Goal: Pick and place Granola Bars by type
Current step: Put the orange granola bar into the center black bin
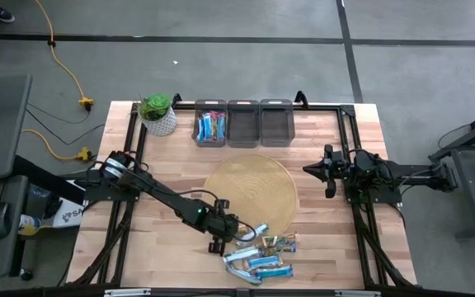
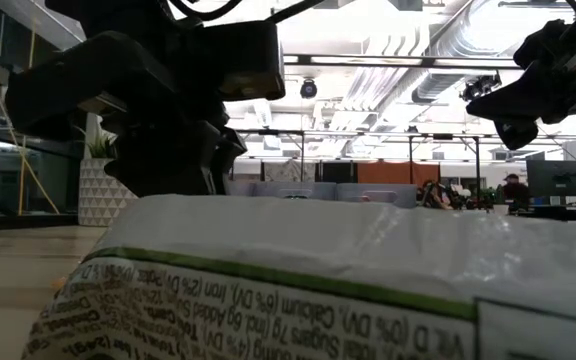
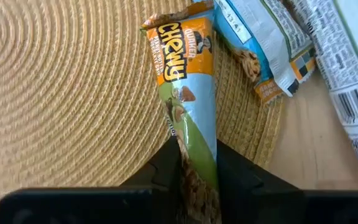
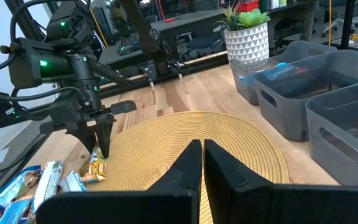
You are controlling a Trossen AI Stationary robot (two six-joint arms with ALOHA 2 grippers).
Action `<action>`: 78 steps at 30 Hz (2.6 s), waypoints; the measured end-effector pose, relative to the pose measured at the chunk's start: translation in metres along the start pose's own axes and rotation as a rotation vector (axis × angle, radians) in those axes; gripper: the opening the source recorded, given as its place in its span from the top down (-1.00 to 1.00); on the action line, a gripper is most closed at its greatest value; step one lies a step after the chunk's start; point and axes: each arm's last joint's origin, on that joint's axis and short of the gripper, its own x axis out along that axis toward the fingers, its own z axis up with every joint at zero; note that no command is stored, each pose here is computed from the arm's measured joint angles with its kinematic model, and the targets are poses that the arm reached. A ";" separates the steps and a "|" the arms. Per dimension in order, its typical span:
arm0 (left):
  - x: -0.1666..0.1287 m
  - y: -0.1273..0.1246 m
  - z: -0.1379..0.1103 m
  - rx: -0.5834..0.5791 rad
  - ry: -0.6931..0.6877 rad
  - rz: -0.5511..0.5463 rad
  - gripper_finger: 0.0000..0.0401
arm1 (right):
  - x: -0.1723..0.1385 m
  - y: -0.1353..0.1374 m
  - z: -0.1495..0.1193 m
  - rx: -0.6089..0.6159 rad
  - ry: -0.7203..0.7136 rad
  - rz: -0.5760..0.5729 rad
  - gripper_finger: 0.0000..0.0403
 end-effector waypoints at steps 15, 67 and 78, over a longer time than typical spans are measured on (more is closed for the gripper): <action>-0.092 0.013 0.042 -0.050 -0.225 0.299 0.68 | 0.000 0.000 0.000 0.000 0.001 0.000 1.00; -0.080 0.361 0.067 -1.239 -0.266 0.414 0.68 | 0.000 0.000 0.000 0.000 0.002 -0.001 1.00; -0.071 0.361 0.060 -1.263 -0.195 0.428 0.68 | 0.000 0.000 0.000 0.000 0.002 -0.001 1.00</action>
